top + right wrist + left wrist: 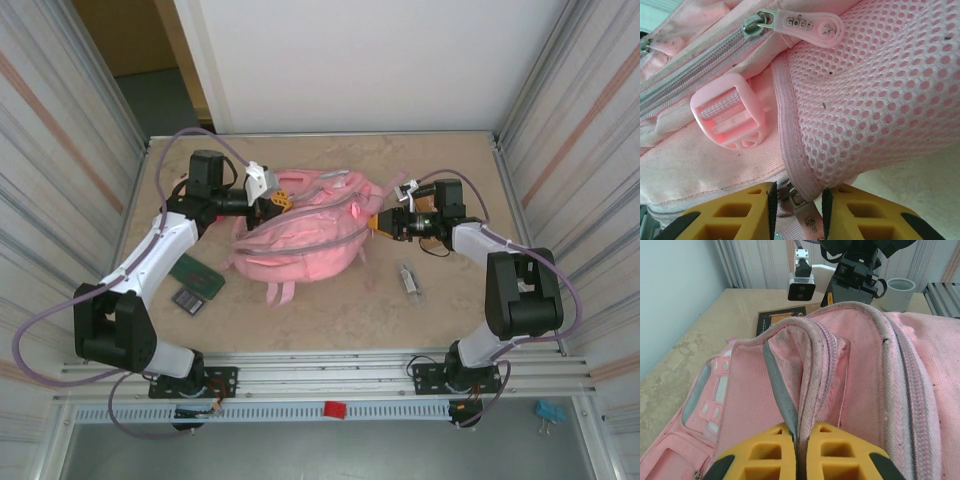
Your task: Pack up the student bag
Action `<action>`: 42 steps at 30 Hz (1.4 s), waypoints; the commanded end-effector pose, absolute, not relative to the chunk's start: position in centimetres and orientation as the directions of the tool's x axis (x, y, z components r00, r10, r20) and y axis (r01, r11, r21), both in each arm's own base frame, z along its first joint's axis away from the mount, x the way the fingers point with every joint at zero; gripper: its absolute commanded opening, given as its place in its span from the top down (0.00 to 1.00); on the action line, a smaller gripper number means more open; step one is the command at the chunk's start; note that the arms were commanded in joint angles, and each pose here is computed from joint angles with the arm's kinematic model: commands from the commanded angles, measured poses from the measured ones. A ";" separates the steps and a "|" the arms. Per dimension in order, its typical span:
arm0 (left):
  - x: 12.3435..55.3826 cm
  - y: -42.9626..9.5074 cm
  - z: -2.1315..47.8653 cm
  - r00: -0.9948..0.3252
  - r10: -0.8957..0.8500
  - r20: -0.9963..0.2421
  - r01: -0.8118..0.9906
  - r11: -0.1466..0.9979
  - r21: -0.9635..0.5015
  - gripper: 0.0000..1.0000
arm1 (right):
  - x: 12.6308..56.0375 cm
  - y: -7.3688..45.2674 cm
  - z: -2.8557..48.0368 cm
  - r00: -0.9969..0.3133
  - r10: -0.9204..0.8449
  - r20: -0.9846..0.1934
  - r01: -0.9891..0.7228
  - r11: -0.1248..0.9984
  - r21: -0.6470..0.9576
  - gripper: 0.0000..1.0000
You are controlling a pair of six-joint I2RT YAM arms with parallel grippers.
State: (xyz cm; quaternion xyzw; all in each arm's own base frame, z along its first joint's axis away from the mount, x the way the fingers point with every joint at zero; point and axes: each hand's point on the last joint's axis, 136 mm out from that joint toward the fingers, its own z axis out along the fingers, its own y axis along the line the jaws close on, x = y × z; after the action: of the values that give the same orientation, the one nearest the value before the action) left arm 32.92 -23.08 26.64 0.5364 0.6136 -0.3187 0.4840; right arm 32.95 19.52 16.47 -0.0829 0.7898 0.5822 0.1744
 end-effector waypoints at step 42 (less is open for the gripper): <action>31.8 -22.6 31.7 0.207 0.257 -0.944 0.949 0.183 0.258 1.00 | 35.9 17.1 13.9 -0.795 0.015 -0.607 -0.464 0.629 0.624 0.38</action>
State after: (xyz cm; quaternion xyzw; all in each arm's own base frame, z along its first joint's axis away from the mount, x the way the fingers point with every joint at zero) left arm 33.55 -22.30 26.11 0.5225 0.6281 -0.3101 0.4862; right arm 34.87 17.37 14.08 -0.0729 0.8439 0.4794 0.2293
